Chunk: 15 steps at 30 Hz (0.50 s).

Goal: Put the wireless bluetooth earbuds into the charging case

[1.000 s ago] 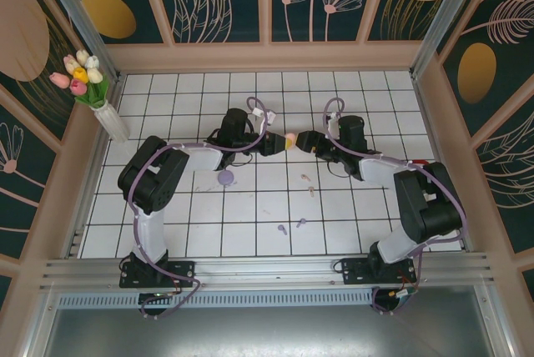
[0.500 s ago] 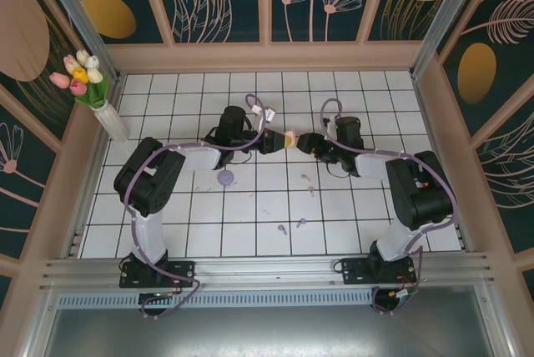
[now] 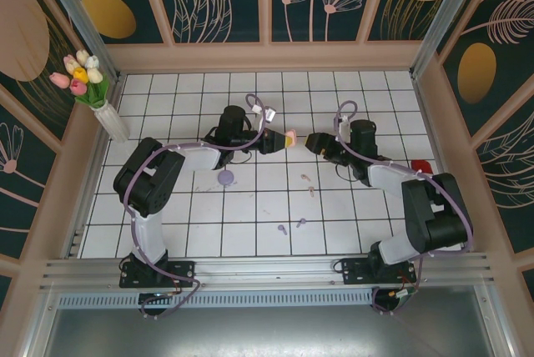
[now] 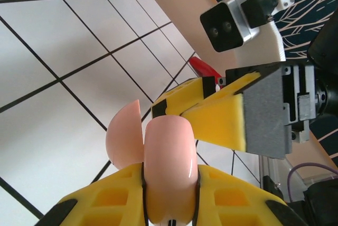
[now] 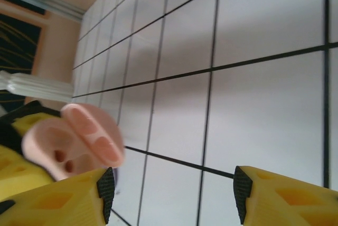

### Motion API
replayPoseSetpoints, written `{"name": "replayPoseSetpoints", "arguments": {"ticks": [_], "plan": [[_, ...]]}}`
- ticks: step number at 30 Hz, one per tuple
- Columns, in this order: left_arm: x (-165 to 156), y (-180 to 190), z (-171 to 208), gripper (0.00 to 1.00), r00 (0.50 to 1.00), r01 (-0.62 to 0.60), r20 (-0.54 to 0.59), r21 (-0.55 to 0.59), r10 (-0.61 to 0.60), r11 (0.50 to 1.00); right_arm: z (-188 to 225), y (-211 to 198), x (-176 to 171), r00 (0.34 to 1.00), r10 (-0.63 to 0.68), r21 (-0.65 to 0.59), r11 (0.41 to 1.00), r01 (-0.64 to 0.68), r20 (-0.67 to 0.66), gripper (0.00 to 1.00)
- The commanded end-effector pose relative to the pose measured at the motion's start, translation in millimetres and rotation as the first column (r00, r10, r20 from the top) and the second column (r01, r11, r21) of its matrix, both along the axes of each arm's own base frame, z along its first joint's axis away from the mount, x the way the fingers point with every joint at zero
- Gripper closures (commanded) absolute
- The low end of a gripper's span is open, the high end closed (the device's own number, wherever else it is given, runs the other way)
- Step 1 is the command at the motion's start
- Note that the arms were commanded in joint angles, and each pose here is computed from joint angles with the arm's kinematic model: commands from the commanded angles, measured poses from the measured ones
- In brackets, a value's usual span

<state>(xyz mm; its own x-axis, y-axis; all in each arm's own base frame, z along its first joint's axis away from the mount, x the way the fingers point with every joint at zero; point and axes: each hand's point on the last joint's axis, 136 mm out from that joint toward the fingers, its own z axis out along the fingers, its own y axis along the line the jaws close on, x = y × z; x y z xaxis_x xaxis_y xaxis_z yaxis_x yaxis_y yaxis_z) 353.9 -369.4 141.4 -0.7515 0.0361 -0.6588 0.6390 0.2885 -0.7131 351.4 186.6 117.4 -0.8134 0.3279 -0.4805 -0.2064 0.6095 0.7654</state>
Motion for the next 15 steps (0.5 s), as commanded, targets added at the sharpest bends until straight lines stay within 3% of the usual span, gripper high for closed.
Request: {"name": "replayPoseSetpoints", "arguments": {"ticks": [1, 8, 15], "plan": [[-0.8, -6.1, 27.3, 0.98, 0.998, 0.039, 0.057, -0.068, -0.035, 0.997, 22.7, 12.4, -4.9, 0.993, 0.085, 0.066, 0.994, -0.091, 0.083, 0.39], [-5.1, -6.1, 33.3, 0.98, 0.997, 0.056, 0.053, -0.092, -0.051, 0.994, 28.2, 21.2, -4.7, 0.984, 0.141, 0.103, 0.983, -0.153, 0.111, 0.49], [-7.5, -7.9, 37.9, 0.98, 0.996, 0.076, 0.048, -0.112, -0.071, 0.991, 28.2, 23.9, -0.7, 0.981, 0.154, 0.106, 0.980, -0.166, 0.114, 0.53]]}}
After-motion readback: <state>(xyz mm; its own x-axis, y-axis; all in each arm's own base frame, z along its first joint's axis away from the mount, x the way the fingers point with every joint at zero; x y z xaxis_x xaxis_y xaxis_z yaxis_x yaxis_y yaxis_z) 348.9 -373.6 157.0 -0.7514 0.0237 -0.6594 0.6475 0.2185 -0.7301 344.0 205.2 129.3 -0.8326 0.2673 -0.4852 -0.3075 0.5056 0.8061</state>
